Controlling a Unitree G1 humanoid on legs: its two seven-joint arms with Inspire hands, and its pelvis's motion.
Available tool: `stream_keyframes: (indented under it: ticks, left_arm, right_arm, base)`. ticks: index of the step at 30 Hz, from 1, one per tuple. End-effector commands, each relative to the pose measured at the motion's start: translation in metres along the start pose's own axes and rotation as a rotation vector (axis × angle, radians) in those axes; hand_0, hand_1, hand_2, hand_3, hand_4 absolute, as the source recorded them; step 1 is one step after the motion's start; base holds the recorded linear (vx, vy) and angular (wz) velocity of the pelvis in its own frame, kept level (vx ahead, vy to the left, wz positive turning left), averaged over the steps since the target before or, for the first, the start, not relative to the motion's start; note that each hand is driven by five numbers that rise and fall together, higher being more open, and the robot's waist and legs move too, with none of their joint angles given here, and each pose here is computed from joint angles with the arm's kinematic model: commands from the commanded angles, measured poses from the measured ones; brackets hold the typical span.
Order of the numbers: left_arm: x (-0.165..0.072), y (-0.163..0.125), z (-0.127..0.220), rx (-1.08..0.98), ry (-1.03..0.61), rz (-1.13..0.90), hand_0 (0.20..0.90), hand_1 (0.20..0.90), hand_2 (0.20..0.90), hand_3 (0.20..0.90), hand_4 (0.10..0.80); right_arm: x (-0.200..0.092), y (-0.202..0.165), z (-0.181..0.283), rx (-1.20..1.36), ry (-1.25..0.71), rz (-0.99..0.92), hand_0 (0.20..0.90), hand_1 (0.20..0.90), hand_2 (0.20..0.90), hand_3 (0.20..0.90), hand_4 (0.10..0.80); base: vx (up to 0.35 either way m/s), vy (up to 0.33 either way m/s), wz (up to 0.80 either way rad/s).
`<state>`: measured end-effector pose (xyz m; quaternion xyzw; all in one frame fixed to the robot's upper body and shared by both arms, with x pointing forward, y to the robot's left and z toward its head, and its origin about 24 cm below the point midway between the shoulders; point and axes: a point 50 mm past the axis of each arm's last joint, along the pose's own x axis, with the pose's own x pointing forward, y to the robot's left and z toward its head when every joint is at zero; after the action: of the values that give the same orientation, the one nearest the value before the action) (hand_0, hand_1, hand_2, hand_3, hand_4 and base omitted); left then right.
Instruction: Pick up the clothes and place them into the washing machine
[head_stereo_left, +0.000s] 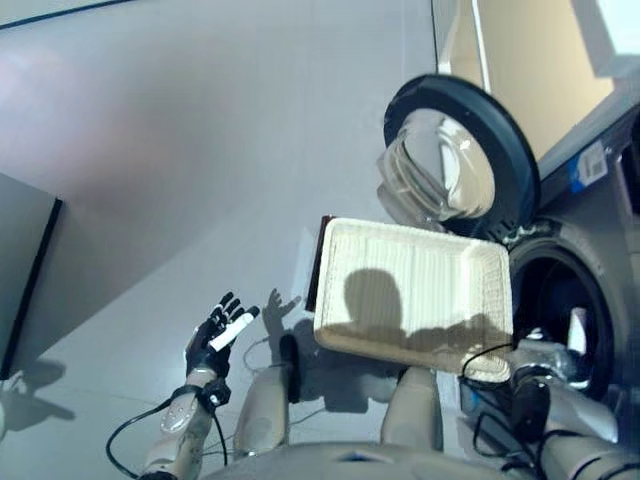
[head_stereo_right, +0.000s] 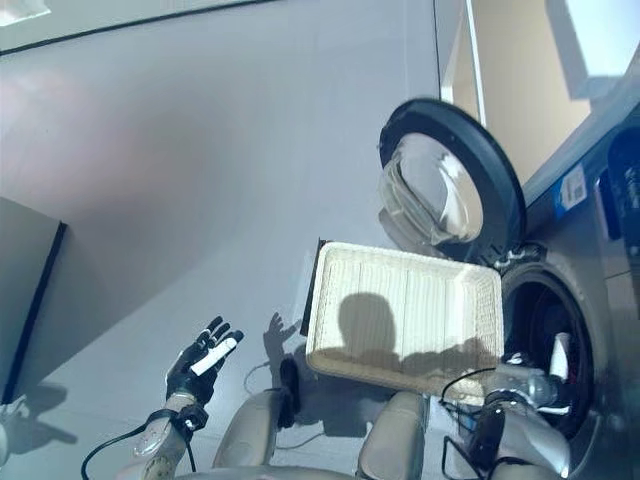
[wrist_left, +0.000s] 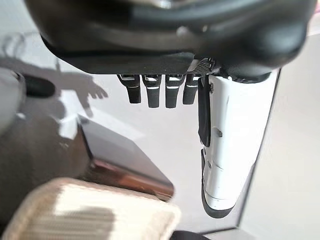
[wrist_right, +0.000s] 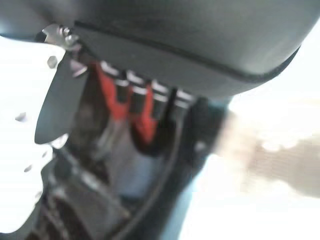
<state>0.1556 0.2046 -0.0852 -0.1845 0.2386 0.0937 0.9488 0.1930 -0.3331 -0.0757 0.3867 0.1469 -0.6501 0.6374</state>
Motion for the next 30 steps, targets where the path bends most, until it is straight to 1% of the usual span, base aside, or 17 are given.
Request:
stream_keyframes:
  ticks: [1, 6, 8, 9, 13, 14, 17, 18, 21, 22, 23, 25, 27, 28, 30]
  left_arm:
    - [-0.001, 0.007, 0.023, 0.004, -0.133, 0.013, 0.9, 0.9, 0.9, 0.9, 0.8]
    - [-0.002, 0.01, 0.022, 0.008, -0.132, 0.028, 0.9, 0.9, 0.9, 0.9, 0.8]
    - [-0.003, 0.011, 0.02, 0.006, -0.129, 0.034, 0.9, 0.9, 0.9, 0.9, 0.8]
    - [-0.003, 0.011, 0.02, 0.005, -0.128, 0.036, 0.9, 0.9, 0.9, 0.9, 0.8]
    - [-0.002, 0.012, 0.016, 0.027, -0.118, 0.047, 0.9, 0.9, 0.9, 0.9, 0.8]
    - [-0.003, 0.012, 0.016, 0.027, -0.118, 0.049, 0.9, 0.9, 0.9, 0.9, 0.8]
    - [-0.002, 0.012, 0.013, 0.032, -0.108, 0.06, 0.9, 0.9, 0.9, 0.9, 0.8]
    - [-0.002, 0.013, 0.013, 0.033, -0.107, 0.061, 0.9, 0.9, 0.9, 0.9, 0.8]
    - [-0.001, 0.013, 0.008, 0.038, -0.089, 0.072, 0.9, 0.9, 0.9, 0.9, 0.8]
    - [-0.001, 0.013, 0.008, 0.038, -0.089, 0.073, 0.9, 0.9, 0.9, 0.9, 0.8]
    - [-0.001, 0.013, 0.008, 0.038, -0.091, 0.071, 0.9, 0.9, 0.9, 0.9, 0.8]
    - [-0.001, 0.011, 0.008, 0.02, -0.094, 0.068, 0.9, 0.9, 0.9, 0.9, 0.8]
    - [-0.002, 0.013, 0.008, 0.049, -0.097, 0.066, 0.9, 0.9, 0.9, 0.9, 0.8]
    - [-0.003, 0.014, 0.007, 0.063, -0.094, 0.068, 0.9, 0.9, 0.9, 0.9, 0.8]
    - [-0.002, 0.014, 0.005, 0.071, -0.088, 0.078, 0.9, 0.9, 0.9, 0.9, 0.8]
  right_arm:
    - [0.0, -0.008, -0.006, -0.154, -0.039, 0.071, 0.9, 0.9, 0.9, 0.9, 0.8]
    - [-0.006, -0.023, -0.031, -0.286, 0.022, 0.108, 0.9, 0.9, 0.9, 0.9, 0.8]
    - [-0.008, -0.029, -0.041, -0.405, 0.042, 0.152, 0.9, 0.9, 0.9, 0.9, 0.8]
    - [-0.009, -0.029, -0.042, -0.408, 0.042, 0.151, 0.9, 0.9, 0.9, 0.9, 0.8]
    - [-0.019, -0.028, -0.063, -0.698, 0.046, 0.301, 0.9, 0.9, 0.9, 0.9, 0.8]
    - [-0.019, -0.028, -0.063, -0.701, 0.046, 0.301, 0.9, 0.9, 0.9, 0.9, 0.8]
    - [-0.031, -0.024, -0.076, -0.713, 0.061, 0.418, 0.9, 0.9, 0.9, 0.9, 0.8]
    - [-0.031, -0.025, -0.076, -0.714, 0.062, 0.418, 0.9, 0.9, 0.9, 0.9, 0.8]
    - [-0.034, -0.045, -0.088, -0.802, 0.105, 0.451, 0.9, 0.9, 0.9, 0.9, 0.8]
    - [-0.034, -0.045, -0.088, -0.803, 0.105, 0.451, 0.9, 0.9, 0.9, 0.9, 0.8]
    - [-0.034, -0.049, -0.09, -0.856, 0.105, 0.465, 0.9, 0.9, 0.9, 0.9, 0.8]
    - [-0.039, -0.05, -0.094, -0.975, 0.084, 0.545, 0.9, 0.9, 0.9, 0.9, 0.8]
    - [-0.044, -0.048, -0.094, -1.206, -0.02, 0.675, 0.9, 0.9, 0.9, 0.9, 0.8]
    - [-0.046, -0.047, -0.092, -1.256, -0.059, 0.721, 0.9, 0.9, 0.9, 0.9, 0.8]
    - [-0.045, -0.049, -0.089, -1.224, -0.063, 0.709, 0.9, 0.9, 0.9, 0.9, 0.8]
  base:
    - [0.112, 0.0, 0.08]
    - [0.099, 0.004, 0.0]
    - [0.113, 0.003, 0.0]
    - [0.09, 0.005, -0.04]
    - [0.066, -0.002, -0.04]
    - [0.028, -0.003, -0.08]
    - [0.044, -0.01, -0.03]
    - [0.043, -0.006, -0.1]
    - [0.034, 0.0, -0.12]
    - [0.016, -0.003, -0.11]
    - [0.017, -0.005, -0.07]
    - [0.023, -0.011, -0.05]
    - [0.027, -0.014, -0.06]
    - [0.028, -0.01, -0.06]
    - [0.033, -0.004, -0.06]
